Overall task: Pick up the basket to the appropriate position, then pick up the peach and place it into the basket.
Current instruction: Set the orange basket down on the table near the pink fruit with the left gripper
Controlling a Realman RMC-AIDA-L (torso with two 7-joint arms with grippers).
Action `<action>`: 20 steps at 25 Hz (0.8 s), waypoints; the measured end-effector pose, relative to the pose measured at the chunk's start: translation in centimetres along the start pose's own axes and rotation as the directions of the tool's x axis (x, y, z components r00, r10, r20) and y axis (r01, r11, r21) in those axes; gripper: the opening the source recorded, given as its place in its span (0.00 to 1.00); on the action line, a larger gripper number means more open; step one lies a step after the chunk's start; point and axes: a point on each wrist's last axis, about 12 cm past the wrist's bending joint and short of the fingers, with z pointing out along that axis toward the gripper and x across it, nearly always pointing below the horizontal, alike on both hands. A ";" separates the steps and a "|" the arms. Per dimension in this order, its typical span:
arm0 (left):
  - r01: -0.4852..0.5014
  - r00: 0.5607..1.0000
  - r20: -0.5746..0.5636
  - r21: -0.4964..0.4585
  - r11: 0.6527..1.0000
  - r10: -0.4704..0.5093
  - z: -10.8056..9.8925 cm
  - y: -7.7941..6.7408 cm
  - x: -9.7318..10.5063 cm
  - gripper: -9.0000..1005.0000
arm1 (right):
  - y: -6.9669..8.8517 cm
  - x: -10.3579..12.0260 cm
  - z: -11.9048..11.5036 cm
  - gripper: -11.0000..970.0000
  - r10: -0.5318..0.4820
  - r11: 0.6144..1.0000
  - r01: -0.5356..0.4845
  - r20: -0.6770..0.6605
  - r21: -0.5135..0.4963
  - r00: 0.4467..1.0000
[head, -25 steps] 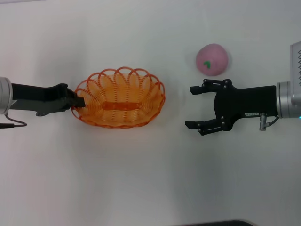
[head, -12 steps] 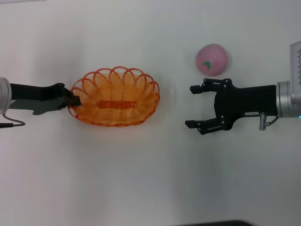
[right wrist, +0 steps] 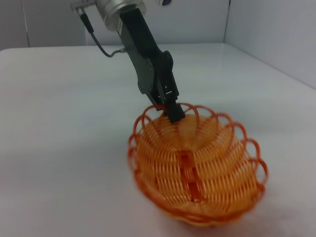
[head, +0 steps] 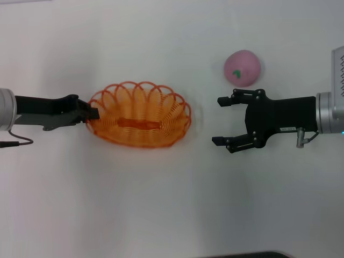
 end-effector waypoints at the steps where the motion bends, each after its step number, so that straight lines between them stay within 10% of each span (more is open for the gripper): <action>1: 0.000 1.000 0.000 0.000 1.000 0.000 0.0 0.0 0.0 0.13 | 0.0 0.0 0.0 0.93 0.000 1.000 0.000 0.000 0.000 1.000; 5: 0.015 1.000 0.012 0.023 1.000 -0.015 -0.1 0.1 0.2 0.13 | 0.0 -0.1 0.0 0.93 -0.002 1.000 0.002 0.001 -0.001 1.000; 20: -0.046 0.998 0.050 0.014 0.999 0.046 -1.9 1.2 0.1 0.71 | -0.1 -0.2 0.1 0.93 -0.006 1.000 0.006 0.002 -0.002 1.000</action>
